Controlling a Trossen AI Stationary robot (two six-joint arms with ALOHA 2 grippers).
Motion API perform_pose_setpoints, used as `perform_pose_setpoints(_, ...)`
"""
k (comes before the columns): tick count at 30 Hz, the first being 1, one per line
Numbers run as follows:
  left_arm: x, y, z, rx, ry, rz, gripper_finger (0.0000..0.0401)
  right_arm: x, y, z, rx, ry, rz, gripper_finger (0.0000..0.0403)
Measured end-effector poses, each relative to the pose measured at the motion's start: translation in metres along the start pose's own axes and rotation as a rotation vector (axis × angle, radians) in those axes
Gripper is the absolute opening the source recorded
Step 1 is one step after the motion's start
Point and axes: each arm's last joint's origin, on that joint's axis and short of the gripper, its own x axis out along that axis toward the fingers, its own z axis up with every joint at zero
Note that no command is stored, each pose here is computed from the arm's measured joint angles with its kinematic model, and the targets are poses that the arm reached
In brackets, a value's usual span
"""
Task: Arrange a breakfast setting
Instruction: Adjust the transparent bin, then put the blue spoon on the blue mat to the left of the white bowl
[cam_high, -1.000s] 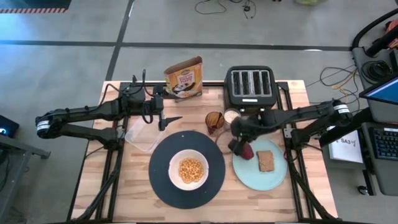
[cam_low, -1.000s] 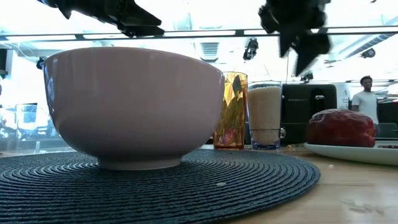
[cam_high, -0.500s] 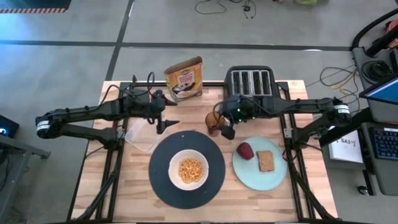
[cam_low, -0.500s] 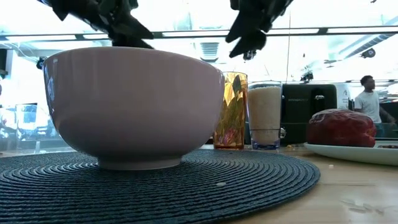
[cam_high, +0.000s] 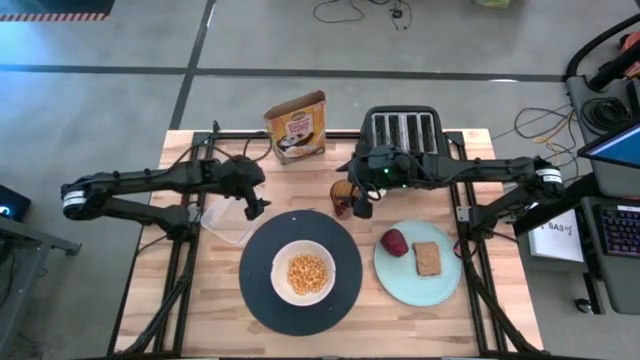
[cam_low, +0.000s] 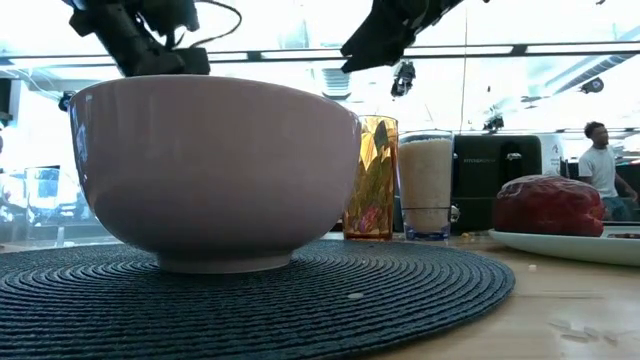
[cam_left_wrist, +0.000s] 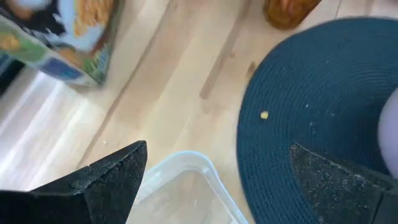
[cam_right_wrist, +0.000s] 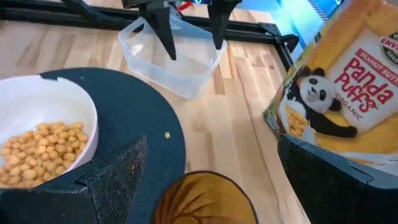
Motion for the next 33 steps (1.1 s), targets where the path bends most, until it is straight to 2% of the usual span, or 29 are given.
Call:
perform_pose_setpoints(10,0.038,-0.003,-0.002,0.01,0.162,0.027,0.0345,0.005,0.002,-0.011,-0.001,0.033,0.005,0.0352)
perform_pose_setpoints(18,0.072,-0.001,-0.005,0.047,0.247,0.143,0.0304,0.009,0.003,-0.019,0.018,0.037,0.005,0.0352)
perform_pose_setpoints(24,0.079,-0.002,0.012,0.075,0.242,0.152,0.0282,0.011,0.004,-0.024,0.046,0.045,0.003,0.0352)
perform_pose_setpoints(29,0.074,0.001,0.023,0.136,0.206,0.279,0.0272,0.011,0.004,-0.026,0.065,0.049,0.003,0.0352)
perform_pose_setpoints(33,0.062,0.001,0.03,0.153,0.155,0.287,0.0272,0.012,0.004,-0.026,0.08,0.052,0.003,0.0352)
